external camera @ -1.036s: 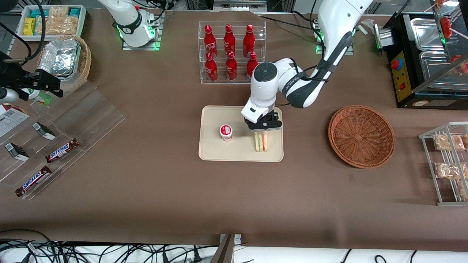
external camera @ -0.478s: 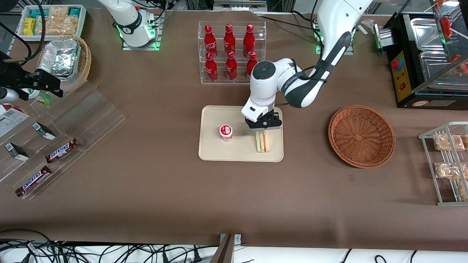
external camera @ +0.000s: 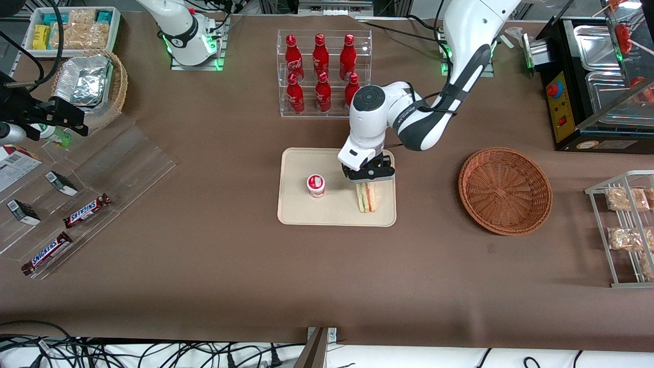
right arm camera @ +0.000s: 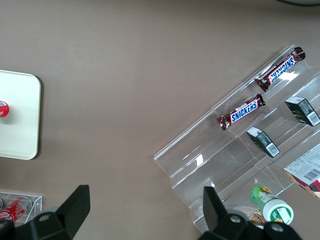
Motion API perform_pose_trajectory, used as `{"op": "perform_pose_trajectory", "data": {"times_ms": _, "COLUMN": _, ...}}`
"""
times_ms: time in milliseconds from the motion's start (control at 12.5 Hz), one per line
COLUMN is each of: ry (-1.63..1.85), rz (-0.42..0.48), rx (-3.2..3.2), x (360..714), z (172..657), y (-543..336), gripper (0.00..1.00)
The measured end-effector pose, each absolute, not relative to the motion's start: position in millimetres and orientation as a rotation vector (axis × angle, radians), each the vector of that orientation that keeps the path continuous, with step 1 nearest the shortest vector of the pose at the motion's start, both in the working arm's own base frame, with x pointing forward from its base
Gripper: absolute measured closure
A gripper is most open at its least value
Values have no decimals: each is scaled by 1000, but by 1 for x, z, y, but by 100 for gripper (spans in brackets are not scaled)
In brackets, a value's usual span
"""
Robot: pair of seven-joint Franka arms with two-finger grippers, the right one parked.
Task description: Place sandwich from basket to tray
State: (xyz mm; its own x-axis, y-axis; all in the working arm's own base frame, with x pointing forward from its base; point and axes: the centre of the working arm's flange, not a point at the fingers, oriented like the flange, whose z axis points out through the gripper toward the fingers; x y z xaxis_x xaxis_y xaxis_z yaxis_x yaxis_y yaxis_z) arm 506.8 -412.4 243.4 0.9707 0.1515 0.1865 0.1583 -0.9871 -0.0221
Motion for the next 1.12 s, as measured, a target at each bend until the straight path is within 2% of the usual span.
{"op": "perform_pose_trajectory", "data": {"times_ms": 159, "ry": -296, "rz": -310, "rx": -3069, "x": 513, "z": 264, "y": -409, "gripper": 3}}
{"op": "perform_pose_trajectory", "data": {"times_ms": 239, "ry": -340, "rz": -314, "rx": -3064, "x": 518, "z": 283, "y": -406, "gripper": 0}}
{"op": "perform_pose_trajectory", "data": {"times_ms": 638, "ry": -526, "rz": -300, "rx": -3009, "x": 544, "z": 362, "y": -391, "gripper": 0}}
{"op": "perform_pose_trajectory", "data": {"times_ms": 797, "ry": -575, "rz": -239, "rx": -3029, "x": 567, "z": 394, "y": -369, "gripper": 0}}
{"op": "perform_pose_trajectory", "data": {"times_ms": 1116, "ry": -411, "rz": -21, "rx": -3040, "x": 605, "z": 472, "y": -293, "gripper": 0}}
